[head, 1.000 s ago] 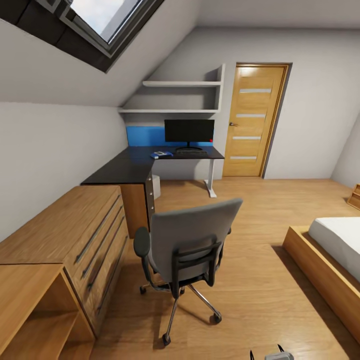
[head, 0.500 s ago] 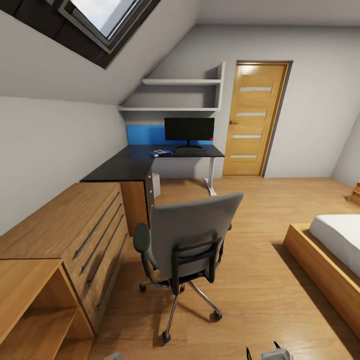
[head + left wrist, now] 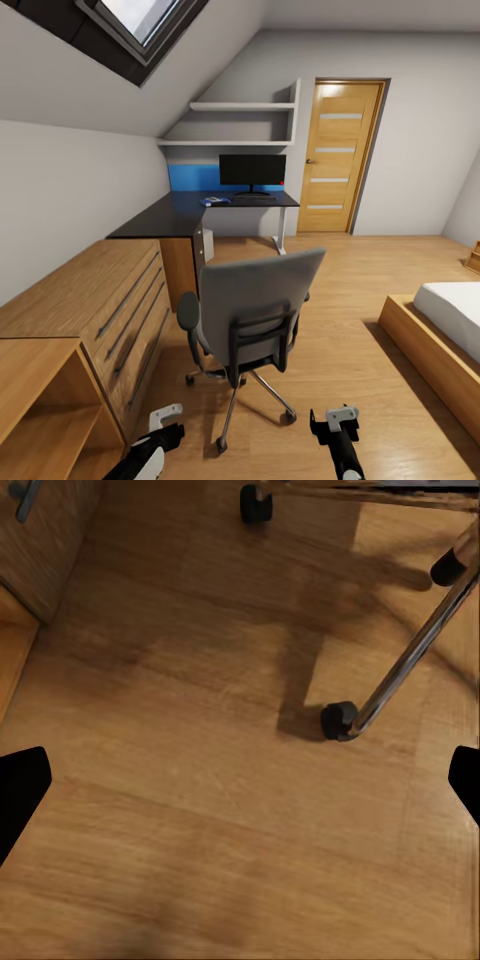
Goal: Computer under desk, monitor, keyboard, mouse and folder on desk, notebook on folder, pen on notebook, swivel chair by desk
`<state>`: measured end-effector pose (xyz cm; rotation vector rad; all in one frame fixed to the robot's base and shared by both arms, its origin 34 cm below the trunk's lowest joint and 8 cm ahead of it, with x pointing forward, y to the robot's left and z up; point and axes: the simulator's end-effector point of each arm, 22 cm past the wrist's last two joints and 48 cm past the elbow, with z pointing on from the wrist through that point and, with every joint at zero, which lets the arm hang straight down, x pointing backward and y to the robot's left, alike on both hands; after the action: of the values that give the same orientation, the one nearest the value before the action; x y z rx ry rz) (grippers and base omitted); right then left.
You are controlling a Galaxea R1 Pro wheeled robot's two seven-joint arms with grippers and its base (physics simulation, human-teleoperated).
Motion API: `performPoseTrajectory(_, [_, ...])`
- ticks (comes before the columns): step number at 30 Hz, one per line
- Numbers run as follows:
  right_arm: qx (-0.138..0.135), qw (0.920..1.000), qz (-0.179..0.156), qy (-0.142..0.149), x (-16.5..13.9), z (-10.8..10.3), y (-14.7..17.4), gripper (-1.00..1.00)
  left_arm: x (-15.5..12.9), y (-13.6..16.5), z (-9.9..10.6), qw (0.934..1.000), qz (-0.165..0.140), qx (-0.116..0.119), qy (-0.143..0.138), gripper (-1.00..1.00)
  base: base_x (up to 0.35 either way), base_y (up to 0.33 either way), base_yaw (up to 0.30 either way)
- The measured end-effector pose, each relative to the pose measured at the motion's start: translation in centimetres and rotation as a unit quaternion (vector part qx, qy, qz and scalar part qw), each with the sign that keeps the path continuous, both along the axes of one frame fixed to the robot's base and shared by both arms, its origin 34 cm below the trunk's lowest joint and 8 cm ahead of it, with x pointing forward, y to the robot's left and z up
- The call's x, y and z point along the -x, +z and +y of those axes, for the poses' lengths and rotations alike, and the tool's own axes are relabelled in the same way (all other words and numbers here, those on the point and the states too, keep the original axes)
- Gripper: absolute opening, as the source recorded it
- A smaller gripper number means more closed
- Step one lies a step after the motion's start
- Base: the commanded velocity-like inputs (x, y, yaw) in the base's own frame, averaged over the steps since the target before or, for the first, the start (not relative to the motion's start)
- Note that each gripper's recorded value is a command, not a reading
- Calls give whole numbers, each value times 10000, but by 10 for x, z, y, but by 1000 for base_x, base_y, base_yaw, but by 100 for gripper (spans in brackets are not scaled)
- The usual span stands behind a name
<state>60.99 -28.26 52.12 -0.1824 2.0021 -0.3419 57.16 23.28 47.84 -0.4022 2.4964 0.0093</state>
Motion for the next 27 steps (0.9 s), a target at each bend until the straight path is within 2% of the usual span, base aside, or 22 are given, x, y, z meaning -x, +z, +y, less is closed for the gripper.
performPoseTrajectory(4, [-237,9990,-105,-357,-14,-10,3,100,-15,0,4,10000,-41,-30,10,100,0,0,0])
performPoseTrajectory(7, [-436,9977,-92,-505,-16,-13,-3,100,-10,-13,8,9999,82,-67,17,100,0,0,0])
performPoseTrajectory(10, [-585,9970,-41,-499,-16,-12,-12,100,-1,-27,11,9997,209,-118,17,100,0,0,0])
performPoseTrajectory(13, [-594,9970,13,-501,-11,-16,-22,100,3,-36,12,9996,254,-157,-7,100,0,0,0])
performPoseTrajectory(15, [-642,9964,-61,-551,-11,-17,-24,100,-3,-34,9,9998,165,-137,-20,100,0,0,0])
performPoseTrajectory(17, [-737,9949,-42,-687,-9,-20,-30,100,-19,-23,1,10000,-56,-55,-41,100,0,0,0])
performPoseTrajectory(18, [-768,9944,-6,-731,-7,-20,-33,100,-24,-18,-2,9999,-142,-23,-51,100,0,0,0])
performPoseTrajectory(19, [-916,9918,317,-831,-6,-9,-45,100,-44,3,-10,9994,-346,27,-74,100,0,0,0])
performPoseTrajectory(20, [-953,9911,394,-847,-8,-6,-48,100,-48,6,-10,9994,-347,19,-62,100,0,0,0])
performPoseTrajectory(23, [-1027,9894,590,-837,-31,4,-42,100,-61,15,-3,9998,-185,-96,11,100,0,0,0])
performPoseTrajectory(27, [-1069,9871,774,-911,-69,5,-24,100,-72,21,5,9999,-25,-83,123,100,0,0,0])
